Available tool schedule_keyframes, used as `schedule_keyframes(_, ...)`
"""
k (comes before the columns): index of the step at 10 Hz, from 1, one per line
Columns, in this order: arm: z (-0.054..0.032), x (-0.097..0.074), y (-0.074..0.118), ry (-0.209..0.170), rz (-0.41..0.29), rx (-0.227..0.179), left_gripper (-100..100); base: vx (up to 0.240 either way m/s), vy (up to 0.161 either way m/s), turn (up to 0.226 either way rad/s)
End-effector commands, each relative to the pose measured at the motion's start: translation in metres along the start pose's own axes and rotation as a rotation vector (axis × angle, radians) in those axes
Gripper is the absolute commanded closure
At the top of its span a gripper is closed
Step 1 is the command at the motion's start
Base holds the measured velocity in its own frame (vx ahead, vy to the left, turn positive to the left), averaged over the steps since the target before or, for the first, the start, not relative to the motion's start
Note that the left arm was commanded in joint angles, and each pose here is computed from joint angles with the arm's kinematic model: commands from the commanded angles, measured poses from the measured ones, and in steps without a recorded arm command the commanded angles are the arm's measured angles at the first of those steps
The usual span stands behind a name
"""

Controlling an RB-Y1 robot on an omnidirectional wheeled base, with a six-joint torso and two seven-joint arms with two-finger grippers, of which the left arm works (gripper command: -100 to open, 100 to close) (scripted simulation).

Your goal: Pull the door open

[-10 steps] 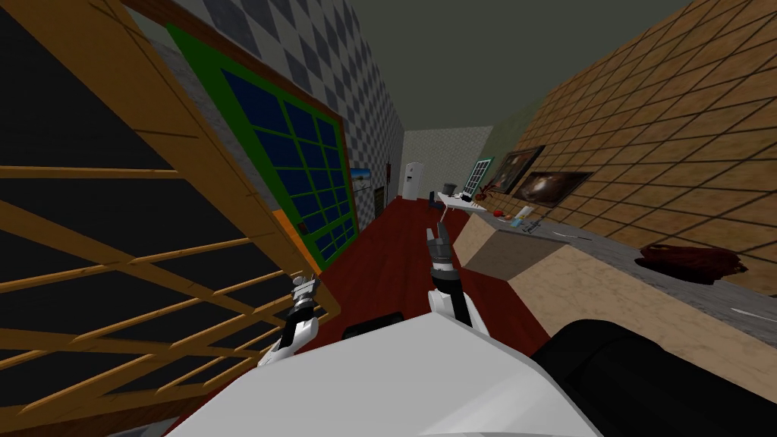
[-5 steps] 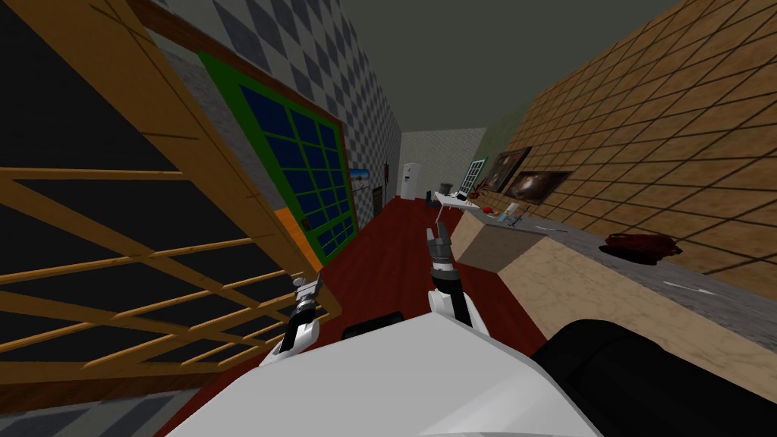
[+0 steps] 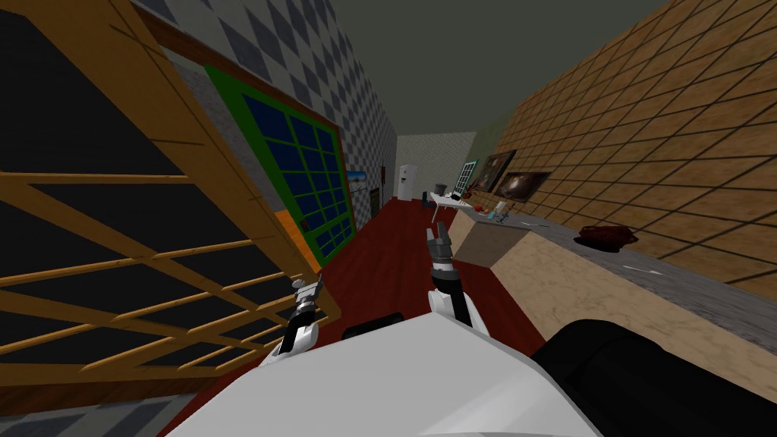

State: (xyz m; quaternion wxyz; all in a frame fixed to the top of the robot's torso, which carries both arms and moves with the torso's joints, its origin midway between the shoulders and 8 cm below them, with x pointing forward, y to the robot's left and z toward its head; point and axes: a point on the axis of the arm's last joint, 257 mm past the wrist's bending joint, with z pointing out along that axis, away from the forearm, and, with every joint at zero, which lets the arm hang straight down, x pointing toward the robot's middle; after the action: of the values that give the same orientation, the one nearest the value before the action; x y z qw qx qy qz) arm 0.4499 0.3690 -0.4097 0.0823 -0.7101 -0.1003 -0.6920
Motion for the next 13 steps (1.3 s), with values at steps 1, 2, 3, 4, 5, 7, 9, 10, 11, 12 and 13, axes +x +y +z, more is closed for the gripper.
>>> schedule_keyframes(1, 0.0053, 0.008, -0.016, 0.012, 0.011, 0.018, -100, 0.023, 0.016, 0.013)
schedule_keyframes(2, 0.0067, 0.010, -0.023, 0.012, 0.012, 0.023, -100, 0.007, 0.020, -0.034)
schedule_keyframes(3, 0.0073, 0.010, -0.027, 0.012, 0.012, 0.025, -100, 0.001, 0.041, -0.058)
schedule_keyframes(4, 0.0084, 0.012, -0.033, 0.012, 0.013, 0.029, -100, 0.009, 0.044, -0.074)
schedule_keyframes(5, 0.0098, 0.015, -0.032, 0.019, 0.011, 0.027, -100, -0.001, 0.028, -0.005)
schedule_keyframes(7, 0.0085, 0.010, -0.018, 0.007, 0.005, 0.007, 100, 0.003, -0.009, -0.018)
schedule_keyframes(9, 0.0085, 0.010, -0.018, 0.007, 0.005, 0.007, 100, -0.003, 0.008, 0.021)
schedule_keyframes(10, 0.0085, 0.010, -0.018, 0.007, 0.005, 0.007, 100, -0.003, 0.004, -0.014)
schedule_keyframes(11, 0.0085, 0.010, -0.018, 0.007, 0.005, 0.007, 100, 0.000, 0.000, 0.000)
schedule_keyframes(12, 0.0085, 0.010, -0.018, 0.007, 0.005, 0.007, 100, 0.000, 0.000, 0.000)
schedule_keyframes(13, 0.0062, 0.010, -0.016, 0.012, 0.009, -0.006, -100, -0.127, 0.012, -0.008)
